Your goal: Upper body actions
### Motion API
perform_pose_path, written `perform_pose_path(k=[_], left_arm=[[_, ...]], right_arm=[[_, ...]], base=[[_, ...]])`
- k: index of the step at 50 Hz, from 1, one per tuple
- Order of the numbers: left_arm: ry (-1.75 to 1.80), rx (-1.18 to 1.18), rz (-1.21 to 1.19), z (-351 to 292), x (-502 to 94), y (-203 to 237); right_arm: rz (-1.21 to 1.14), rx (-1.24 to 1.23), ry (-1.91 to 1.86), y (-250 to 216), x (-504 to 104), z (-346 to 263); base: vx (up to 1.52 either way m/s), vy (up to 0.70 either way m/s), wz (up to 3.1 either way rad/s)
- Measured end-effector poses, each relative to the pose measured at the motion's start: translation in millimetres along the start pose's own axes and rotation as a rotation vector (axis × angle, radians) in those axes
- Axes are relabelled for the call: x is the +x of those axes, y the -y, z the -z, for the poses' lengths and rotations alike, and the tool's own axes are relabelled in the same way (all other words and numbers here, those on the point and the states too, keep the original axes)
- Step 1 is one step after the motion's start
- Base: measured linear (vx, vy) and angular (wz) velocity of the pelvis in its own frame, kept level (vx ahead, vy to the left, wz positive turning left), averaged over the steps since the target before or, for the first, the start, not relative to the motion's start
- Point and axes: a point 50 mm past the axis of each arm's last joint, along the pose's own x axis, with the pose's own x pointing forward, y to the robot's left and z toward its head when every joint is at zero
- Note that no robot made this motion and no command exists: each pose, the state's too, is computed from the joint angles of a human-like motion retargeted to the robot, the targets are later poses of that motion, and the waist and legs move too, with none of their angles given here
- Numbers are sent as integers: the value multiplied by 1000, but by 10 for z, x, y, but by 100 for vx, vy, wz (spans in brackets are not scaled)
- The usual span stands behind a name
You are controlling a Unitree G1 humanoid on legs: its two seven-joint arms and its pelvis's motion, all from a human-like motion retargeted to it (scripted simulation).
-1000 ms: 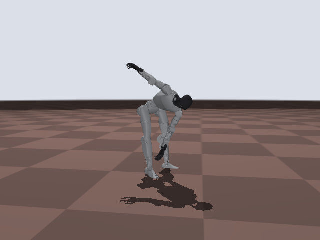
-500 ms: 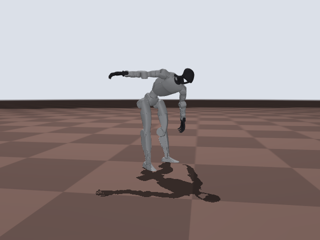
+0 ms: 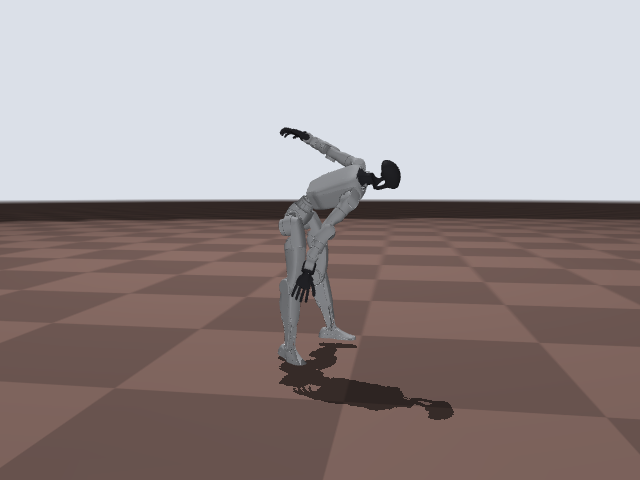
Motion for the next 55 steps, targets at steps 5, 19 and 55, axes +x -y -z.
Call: perform_pose_path(k=[5, 19, 55], left_arm=[[-200, -14, -55, 528, -34, -37], [265, -248, -100, -1234, -290, 132], [610, 84, 161, -2376, -912, 519]], right_arm=[[28, 46, 35, 24, 53, -231], [-18, 213, -169, 437, 26, -98], [-7, 86, -582, 68, -1215, 2117]], base=[[44, -59, 81], [33, -62, 16], [-32, 24, -41]])
